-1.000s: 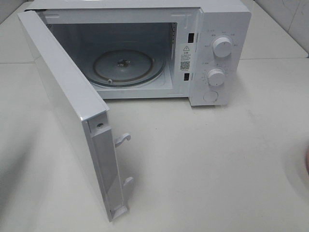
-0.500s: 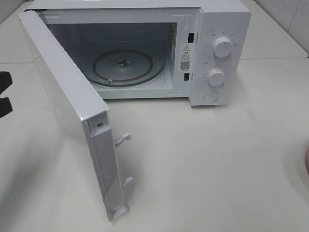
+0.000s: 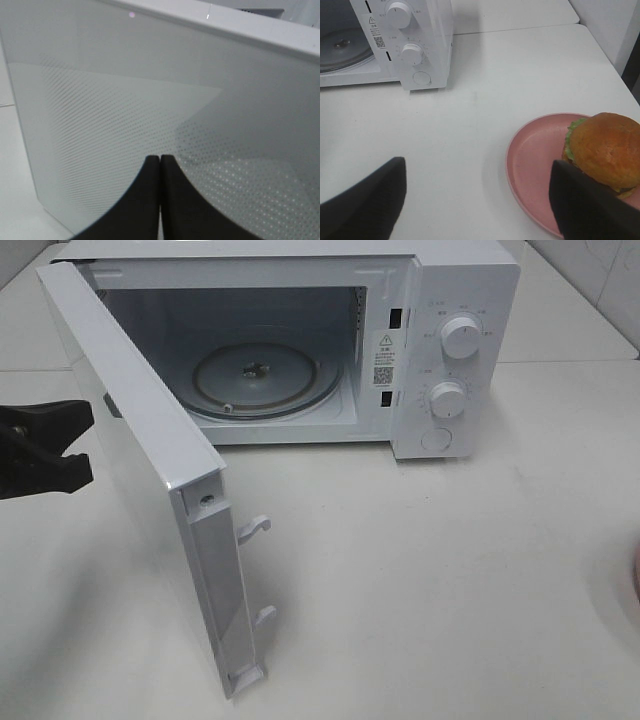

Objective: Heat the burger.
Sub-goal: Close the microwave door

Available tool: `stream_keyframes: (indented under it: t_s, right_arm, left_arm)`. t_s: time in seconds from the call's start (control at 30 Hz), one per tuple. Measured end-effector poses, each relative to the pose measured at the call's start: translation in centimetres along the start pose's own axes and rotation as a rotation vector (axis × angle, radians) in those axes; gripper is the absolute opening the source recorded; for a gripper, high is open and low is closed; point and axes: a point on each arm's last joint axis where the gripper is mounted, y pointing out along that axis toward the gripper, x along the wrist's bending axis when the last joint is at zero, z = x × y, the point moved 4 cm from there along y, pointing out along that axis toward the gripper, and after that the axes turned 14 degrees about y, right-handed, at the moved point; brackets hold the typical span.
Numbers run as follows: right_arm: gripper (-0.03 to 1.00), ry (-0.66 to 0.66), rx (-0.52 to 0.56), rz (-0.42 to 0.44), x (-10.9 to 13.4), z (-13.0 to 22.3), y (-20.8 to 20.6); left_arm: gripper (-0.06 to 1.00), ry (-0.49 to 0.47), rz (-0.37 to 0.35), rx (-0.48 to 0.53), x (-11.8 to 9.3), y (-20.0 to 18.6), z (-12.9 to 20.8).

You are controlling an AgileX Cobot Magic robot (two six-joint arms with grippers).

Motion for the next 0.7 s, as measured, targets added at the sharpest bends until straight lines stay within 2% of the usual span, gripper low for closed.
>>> stream_keyframes:
  t_s: [0.2,0.33,0.7]
  right_arm:
    - [0.76,0.0,0.0,0.0,0.0,0.0,0.0]
    - [0.76,0.0,0.0,0.0,0.0,0.0,0.0]
    - [0.76,0.0,0.0,0.0,0.0,0.0,0.0]
  left_arm:
    - [0.0,-0.024,0.002,0.0,-0.5,1.1,-0.2]
    - [0.0,-0.017,0.048,-0.005,-1.7,2.7,-0.6]
    - [0.0,-0.024,0.089,-0.038,-3.4,6.2,-2.0]
